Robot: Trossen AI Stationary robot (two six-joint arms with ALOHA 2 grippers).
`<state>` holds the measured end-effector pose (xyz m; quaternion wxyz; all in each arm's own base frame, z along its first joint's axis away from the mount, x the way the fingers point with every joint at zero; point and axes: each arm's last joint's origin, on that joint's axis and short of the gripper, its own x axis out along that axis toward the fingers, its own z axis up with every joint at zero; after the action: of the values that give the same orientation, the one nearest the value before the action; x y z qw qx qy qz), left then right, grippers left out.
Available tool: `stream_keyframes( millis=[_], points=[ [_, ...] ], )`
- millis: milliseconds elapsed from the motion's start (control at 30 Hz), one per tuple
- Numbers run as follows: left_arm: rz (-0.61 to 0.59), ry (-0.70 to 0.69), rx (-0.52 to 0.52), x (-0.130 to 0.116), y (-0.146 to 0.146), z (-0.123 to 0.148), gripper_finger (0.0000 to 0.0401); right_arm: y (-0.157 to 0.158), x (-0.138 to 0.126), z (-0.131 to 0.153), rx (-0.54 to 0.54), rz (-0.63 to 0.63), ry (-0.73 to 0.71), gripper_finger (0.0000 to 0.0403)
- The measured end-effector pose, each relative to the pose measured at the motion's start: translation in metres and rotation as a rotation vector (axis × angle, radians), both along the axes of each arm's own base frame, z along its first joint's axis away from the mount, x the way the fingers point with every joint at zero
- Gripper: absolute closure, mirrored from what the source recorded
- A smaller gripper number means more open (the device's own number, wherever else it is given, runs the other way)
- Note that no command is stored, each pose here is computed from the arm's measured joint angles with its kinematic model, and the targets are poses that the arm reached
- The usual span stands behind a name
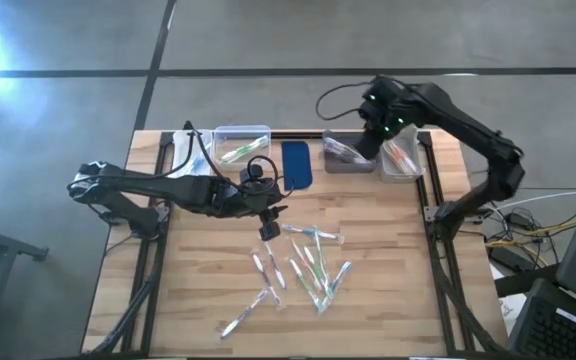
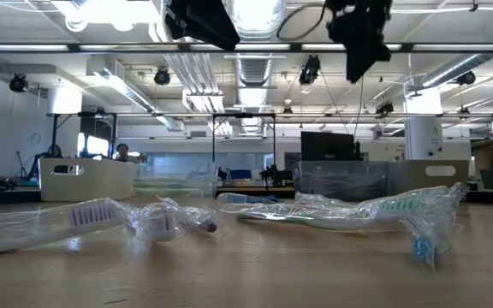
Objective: Pick & Place Toothbrushes
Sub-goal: Put the green toothbrush into the transparent bin
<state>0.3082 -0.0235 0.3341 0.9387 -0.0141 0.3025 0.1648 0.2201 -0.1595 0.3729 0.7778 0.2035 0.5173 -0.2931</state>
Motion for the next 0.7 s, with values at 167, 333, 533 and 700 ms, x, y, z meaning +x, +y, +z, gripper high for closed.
stream_keyframes(
  millis=[167, 333, 533, 700],
  points=[
    [0.009, -0.005, -0.013, 0.000, 0.000, 0.000, 0.0266, 0.048, -0.007, 0.023, -0.009, 0.033, -0.117, 0.0335],
    [-0.010, -0.024, -0.113, 0.001, -0.002, 0.000, 0.0266, 0.090, -0.016, 0.036, 0.022, 0.053, -0.219, 0.0365],
    [-0.249, 0.049, -0.094, 0.005, -0.008, -0.007, 0.0266, 0.129, -0.020, 0.044, 0.001, 0.070, -0.275, 0.0390],
    [-0.281, 0.099, -0.075, 0.003, -0.008, -0.011, 0.0266, 0.156, -0.014, 0.044, -0.040, 0.055, -0.308, 0.0391]
  ],
)
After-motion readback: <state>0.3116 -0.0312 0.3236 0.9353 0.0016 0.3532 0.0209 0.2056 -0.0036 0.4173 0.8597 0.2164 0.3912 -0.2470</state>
